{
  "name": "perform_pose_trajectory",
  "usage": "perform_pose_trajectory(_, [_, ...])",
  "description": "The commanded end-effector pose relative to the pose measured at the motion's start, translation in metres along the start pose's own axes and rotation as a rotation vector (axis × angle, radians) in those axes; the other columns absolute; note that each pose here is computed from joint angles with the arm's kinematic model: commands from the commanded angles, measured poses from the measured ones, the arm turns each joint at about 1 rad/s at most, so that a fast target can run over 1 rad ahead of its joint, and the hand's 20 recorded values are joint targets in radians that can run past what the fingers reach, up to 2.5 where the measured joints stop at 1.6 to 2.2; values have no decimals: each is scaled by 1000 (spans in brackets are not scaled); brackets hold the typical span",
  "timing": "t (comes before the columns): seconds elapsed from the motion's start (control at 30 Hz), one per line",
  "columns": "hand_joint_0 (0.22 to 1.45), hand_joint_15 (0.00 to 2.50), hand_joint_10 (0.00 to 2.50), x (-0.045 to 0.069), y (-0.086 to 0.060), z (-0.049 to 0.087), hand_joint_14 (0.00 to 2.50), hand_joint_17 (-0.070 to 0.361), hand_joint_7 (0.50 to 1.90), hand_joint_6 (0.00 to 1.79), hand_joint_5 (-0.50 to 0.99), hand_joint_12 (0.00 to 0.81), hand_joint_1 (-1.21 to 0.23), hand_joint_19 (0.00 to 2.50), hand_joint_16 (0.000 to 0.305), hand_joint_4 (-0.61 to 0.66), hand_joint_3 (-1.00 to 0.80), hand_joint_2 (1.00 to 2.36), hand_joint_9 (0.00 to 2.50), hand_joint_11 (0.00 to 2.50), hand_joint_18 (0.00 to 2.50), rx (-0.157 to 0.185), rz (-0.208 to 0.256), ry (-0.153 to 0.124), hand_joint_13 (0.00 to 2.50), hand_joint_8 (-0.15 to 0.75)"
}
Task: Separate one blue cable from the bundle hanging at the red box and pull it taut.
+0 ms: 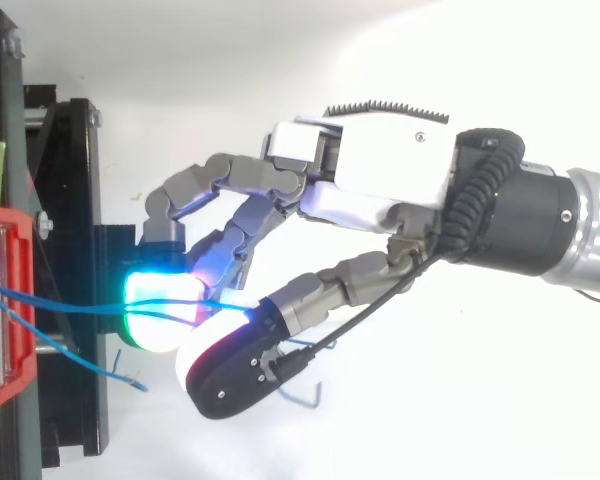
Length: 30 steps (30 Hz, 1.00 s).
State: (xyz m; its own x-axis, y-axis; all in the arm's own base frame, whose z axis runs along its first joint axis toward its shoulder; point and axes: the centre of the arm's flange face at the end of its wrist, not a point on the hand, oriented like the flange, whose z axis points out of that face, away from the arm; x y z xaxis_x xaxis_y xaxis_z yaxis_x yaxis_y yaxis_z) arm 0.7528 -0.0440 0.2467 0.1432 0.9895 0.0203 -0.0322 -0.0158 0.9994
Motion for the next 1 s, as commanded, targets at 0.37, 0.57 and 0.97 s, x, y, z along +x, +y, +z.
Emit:
perform_pose_trajectory(0.37, [621,603,24,0,1,0,21,90,1220,848,-159,297,-560,736,40,131,-500,1000,1037,822,883,0,0,0,814,305])
perform_pose_trajectory(0.57, [642,614,22,0,0,0,20,92,1227,859,-166,298,-699,745,41,122,-391,1010,1003,832,855,2,-1,0,784,309])
perform_pose_trajectory(0.97, [797,576,23,-1,1,0,21,94,1270,885,-199,310,-883,679,42,16,-500,1000,896,817,845,0,0,-2,746,274])
